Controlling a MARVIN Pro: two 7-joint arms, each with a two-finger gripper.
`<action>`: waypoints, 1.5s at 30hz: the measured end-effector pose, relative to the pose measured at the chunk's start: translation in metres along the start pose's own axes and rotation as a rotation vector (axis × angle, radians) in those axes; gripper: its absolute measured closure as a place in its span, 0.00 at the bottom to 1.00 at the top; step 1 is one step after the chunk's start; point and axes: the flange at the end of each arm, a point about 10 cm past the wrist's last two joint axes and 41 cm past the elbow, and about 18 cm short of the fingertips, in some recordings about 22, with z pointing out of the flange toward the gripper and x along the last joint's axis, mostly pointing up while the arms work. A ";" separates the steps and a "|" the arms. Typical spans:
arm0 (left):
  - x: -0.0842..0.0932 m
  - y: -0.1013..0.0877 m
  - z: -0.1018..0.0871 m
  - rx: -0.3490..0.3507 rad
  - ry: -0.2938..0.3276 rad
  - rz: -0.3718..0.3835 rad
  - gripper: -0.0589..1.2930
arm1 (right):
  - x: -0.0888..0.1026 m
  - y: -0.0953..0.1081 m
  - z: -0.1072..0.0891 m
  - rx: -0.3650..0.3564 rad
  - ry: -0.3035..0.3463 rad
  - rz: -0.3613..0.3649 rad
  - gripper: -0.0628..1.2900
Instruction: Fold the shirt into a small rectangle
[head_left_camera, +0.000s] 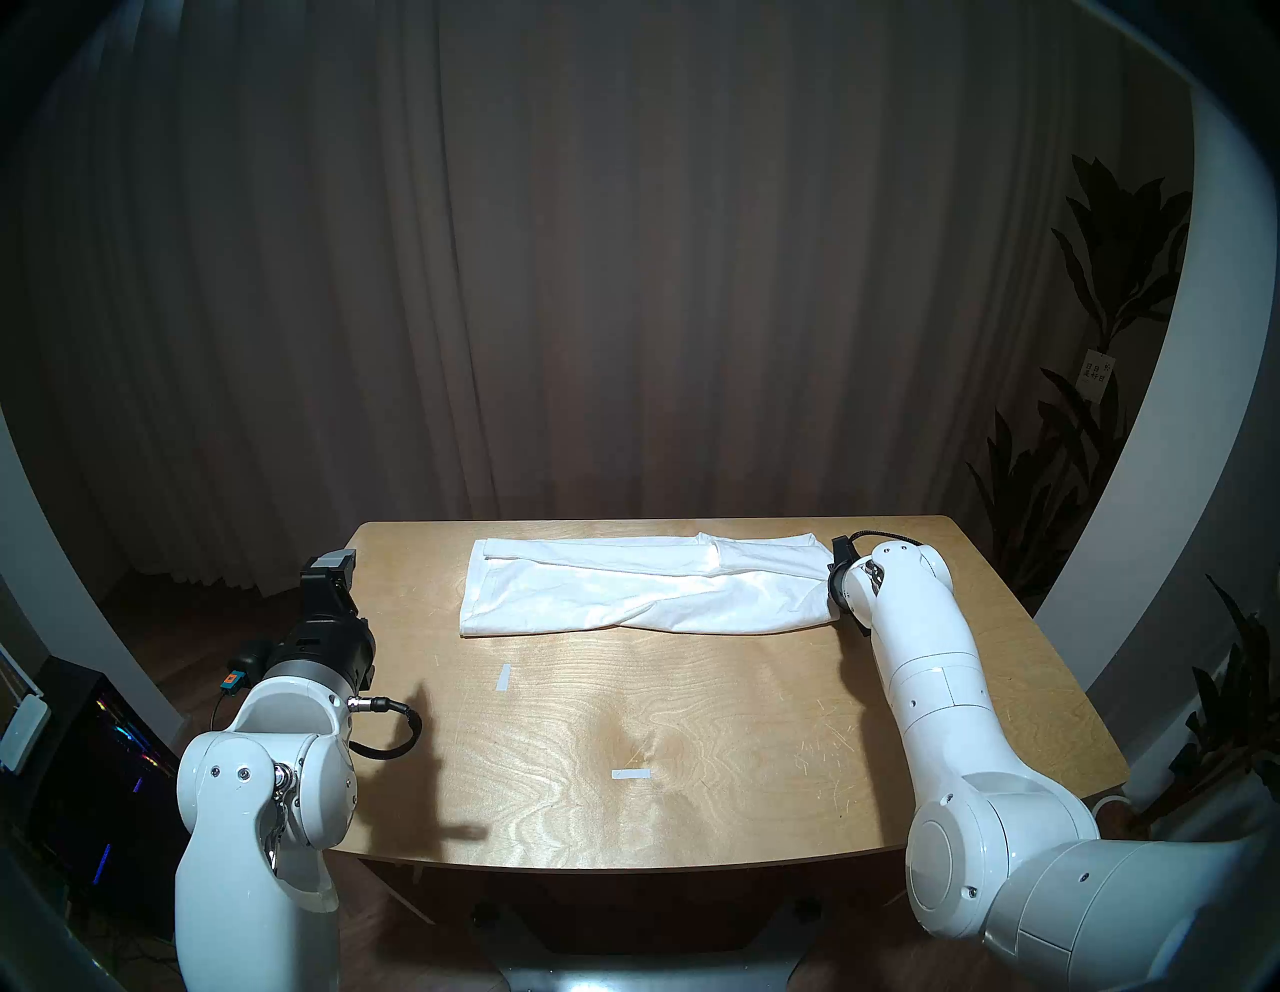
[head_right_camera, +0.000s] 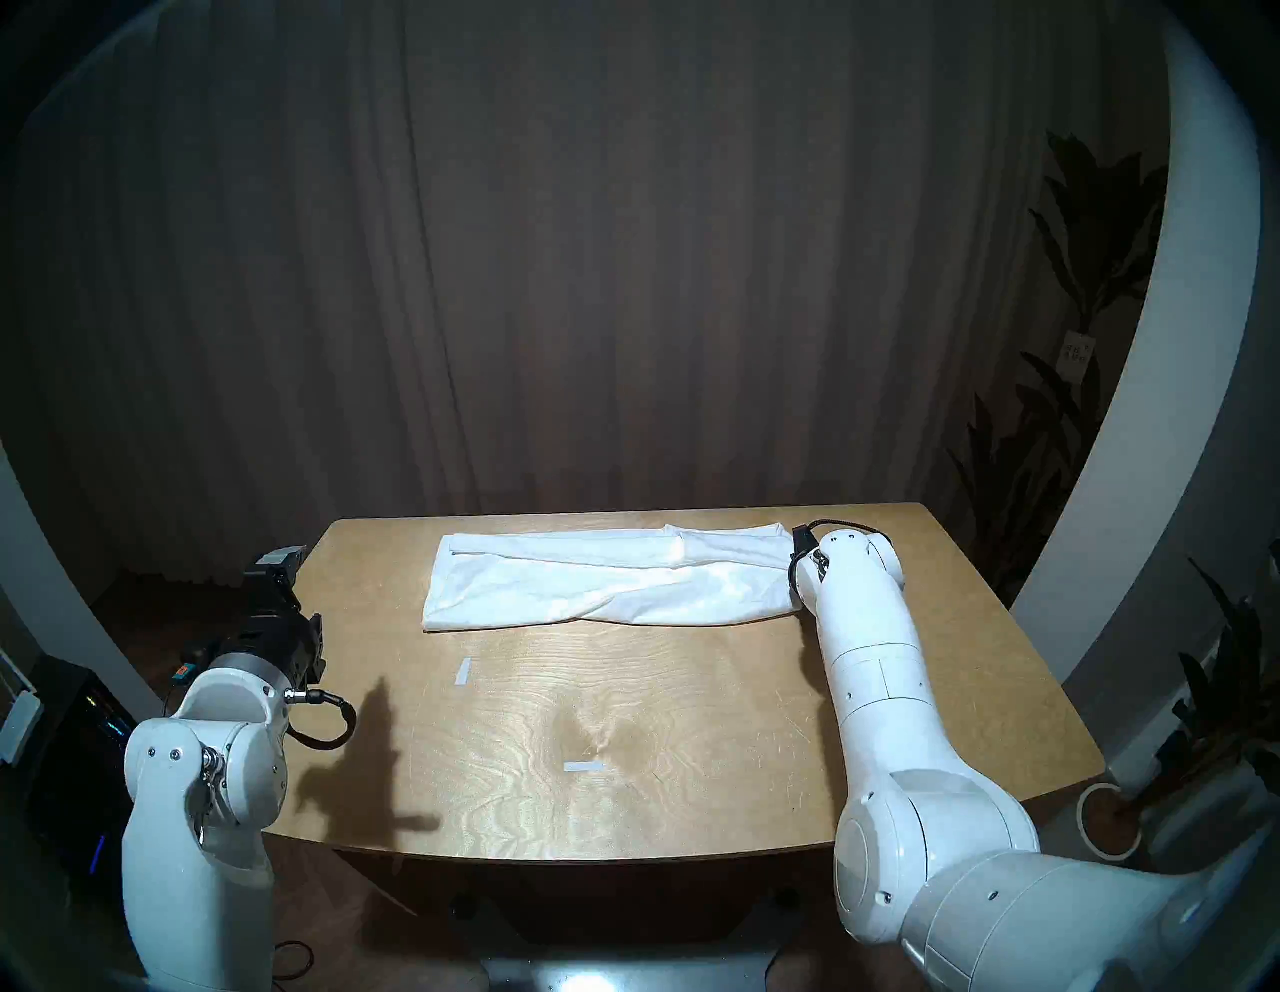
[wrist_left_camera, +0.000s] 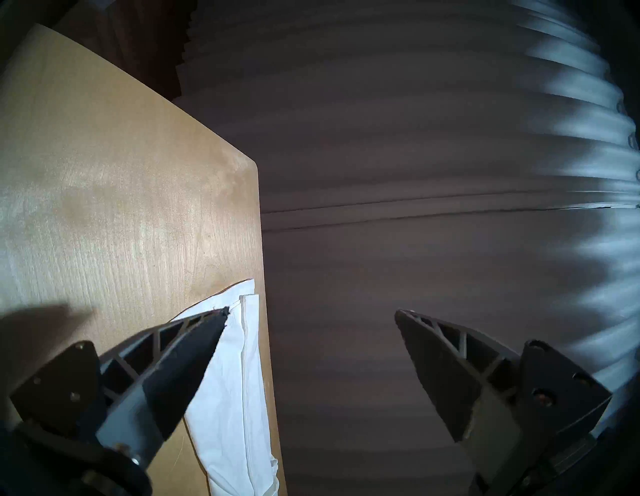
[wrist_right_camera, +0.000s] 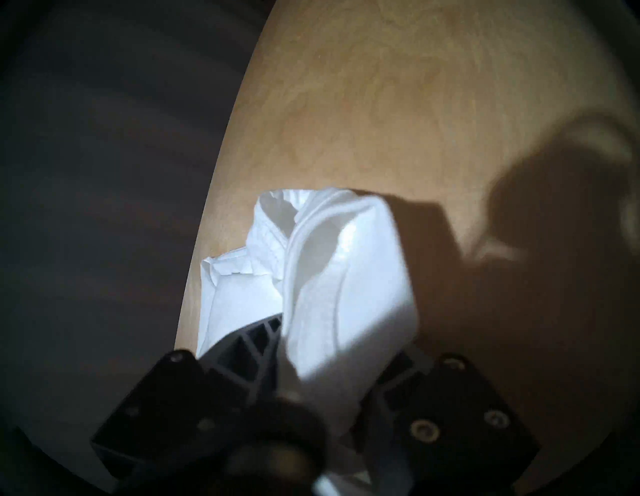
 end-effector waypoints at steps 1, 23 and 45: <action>-0.001 -0.001 -0.001 0.002 0.001 -0.001 0.06 | 0.000 -0.001 0.000 0.005 0.001 -0.001 0.60; -0.004 -0.010 -0.011 0.026 0.029 -0.022 0.06 | -0.016 -0.045 -0.027 0.183 -0.040 -0.104 0.92; 0.030 -0.023 -0.027 0.058 0.171 -0.059 0.06 | -0.128 -0.115 -0.032 0.254 -0.205 -0.385 0.92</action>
